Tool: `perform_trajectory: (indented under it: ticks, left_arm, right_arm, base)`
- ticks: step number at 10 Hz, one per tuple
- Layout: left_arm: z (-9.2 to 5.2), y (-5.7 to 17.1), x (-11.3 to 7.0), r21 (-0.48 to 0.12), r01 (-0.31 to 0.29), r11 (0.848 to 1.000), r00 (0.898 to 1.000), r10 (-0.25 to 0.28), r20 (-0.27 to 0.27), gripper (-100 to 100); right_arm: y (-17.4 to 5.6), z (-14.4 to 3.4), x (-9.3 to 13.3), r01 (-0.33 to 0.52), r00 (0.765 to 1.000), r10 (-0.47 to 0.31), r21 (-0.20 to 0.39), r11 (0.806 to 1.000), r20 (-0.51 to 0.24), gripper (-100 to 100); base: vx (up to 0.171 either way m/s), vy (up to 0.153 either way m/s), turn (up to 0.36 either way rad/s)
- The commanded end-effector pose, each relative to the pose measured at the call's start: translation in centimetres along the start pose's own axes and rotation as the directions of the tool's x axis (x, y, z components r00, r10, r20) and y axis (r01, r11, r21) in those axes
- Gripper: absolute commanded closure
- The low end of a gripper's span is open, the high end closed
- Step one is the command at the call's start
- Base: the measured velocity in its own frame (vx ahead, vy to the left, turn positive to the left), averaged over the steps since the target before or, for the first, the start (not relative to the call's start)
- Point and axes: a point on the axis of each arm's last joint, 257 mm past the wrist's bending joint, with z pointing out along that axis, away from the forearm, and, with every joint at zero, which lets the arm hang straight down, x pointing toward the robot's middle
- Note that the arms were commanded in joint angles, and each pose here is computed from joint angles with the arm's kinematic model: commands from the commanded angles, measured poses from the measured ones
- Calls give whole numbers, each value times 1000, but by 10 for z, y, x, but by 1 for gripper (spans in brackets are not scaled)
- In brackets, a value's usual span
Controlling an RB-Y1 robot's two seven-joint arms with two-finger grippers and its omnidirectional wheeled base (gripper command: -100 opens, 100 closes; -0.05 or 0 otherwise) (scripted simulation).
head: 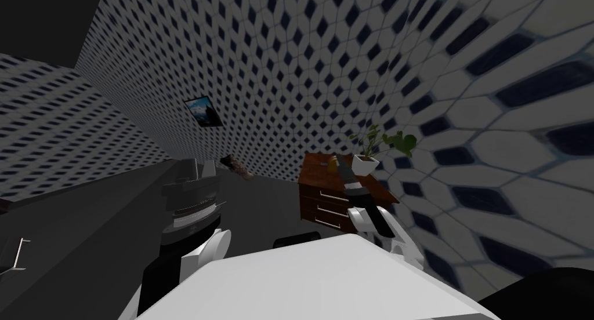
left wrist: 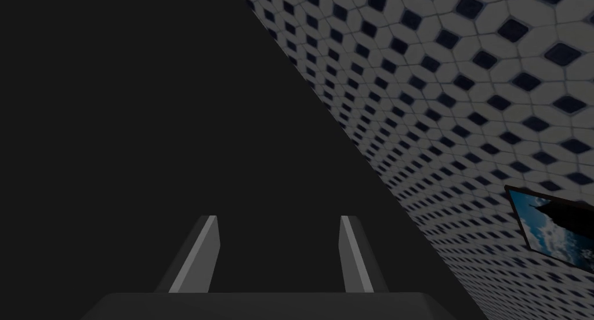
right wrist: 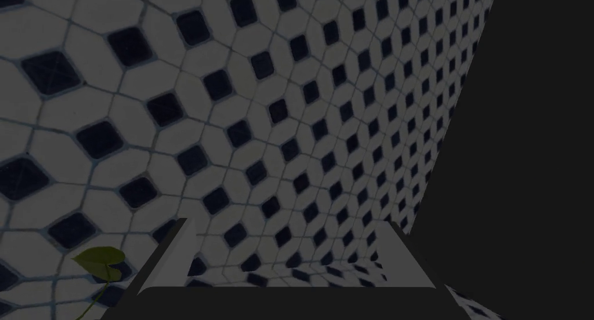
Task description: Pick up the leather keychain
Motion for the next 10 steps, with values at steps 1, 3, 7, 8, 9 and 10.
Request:
perform_trajectory:
  ticks: [1,3,7,8,9,10]
  left_arm:
    - [0,0,0,0,0,1000,1000,0,0,0]
    - [0,0,0,0,0,1000,1000,0,0,0]
    - [0,0,0,0,0,1000,1000,0,0,0]
    - [0,0,0,0,0,1000,1000,0,0,0]
    - [0,0,0,0,0,1000,1000,0,0,0]
    - [0,0,0,0,0,1000,1000,0,0,0]
  right_arm:
    - [-17,0,3,67,997,-66,38,997,-27,-100]
    - [-41,-2,7,152,987,-147,84,985,-64,-100]
    - [-94,-12,10,331,939,-307,171,928,-155,-100]
    - [-108,-16,10,376,921,-344,191,907,-181,-100]
    - [-122,-20,10,420,901,-380,209,883,-208,-100]
    - [-136,-25,9,464,879,-413,226,857,-236,-100]
  base:
    - [5,187,-32]
    - [28,180,-22]
    - [60,176,-29]
    - [57,178,-22]
    - [60,184,-29]
    - [69,176,-26]
